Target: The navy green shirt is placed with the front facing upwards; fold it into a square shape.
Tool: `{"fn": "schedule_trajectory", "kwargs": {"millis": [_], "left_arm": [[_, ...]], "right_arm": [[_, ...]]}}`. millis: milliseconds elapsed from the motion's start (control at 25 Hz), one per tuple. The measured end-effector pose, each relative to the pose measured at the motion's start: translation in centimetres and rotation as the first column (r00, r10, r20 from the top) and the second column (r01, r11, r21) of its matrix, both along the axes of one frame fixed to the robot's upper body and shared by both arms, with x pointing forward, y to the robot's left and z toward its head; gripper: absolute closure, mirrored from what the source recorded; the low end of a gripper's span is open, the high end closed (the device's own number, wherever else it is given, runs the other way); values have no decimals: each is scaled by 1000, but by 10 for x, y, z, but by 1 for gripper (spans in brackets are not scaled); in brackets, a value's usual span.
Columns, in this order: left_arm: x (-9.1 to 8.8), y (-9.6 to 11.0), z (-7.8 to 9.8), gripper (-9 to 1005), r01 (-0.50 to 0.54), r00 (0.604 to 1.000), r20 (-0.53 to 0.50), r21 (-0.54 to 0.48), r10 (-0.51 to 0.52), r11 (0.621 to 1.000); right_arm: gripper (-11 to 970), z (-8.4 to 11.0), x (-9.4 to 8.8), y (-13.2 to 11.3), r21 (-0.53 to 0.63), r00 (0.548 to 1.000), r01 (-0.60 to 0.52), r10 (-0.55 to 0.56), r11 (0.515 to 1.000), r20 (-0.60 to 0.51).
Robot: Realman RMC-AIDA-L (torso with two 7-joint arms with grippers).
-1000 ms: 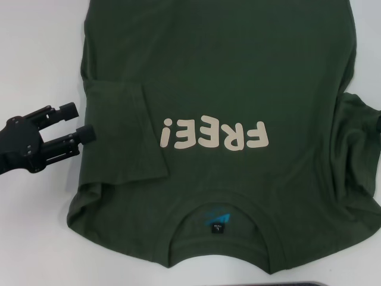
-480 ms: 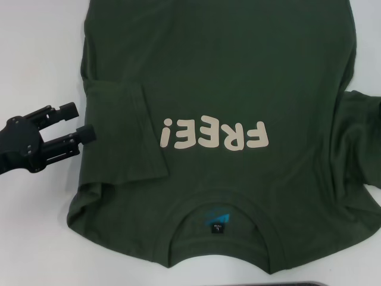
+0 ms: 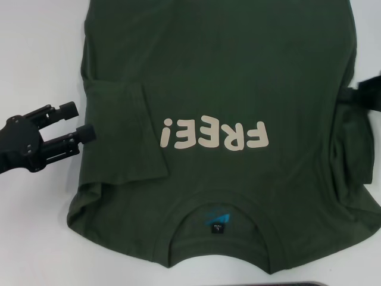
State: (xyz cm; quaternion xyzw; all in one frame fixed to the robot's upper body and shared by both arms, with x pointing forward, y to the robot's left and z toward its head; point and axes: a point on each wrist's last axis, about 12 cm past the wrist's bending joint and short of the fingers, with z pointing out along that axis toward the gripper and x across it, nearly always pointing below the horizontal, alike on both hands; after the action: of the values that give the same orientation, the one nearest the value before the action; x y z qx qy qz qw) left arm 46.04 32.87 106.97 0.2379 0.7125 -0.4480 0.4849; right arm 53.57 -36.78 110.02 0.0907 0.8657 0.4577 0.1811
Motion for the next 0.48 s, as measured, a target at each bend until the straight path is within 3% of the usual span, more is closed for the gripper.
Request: {"fn": "schedule_trajectory", "kwargs": {"millis": [280,480], "left_arm": [[1,-1,1,215,3,1000,3,0,-3,1000],[1,0,0,215,0,1000,2,-3,0,1000]], "right_arm": [[873,1,19,38,32,996,-83,82,996,43],[858,5,23,41,26,993,-112,110,993,49]]}}
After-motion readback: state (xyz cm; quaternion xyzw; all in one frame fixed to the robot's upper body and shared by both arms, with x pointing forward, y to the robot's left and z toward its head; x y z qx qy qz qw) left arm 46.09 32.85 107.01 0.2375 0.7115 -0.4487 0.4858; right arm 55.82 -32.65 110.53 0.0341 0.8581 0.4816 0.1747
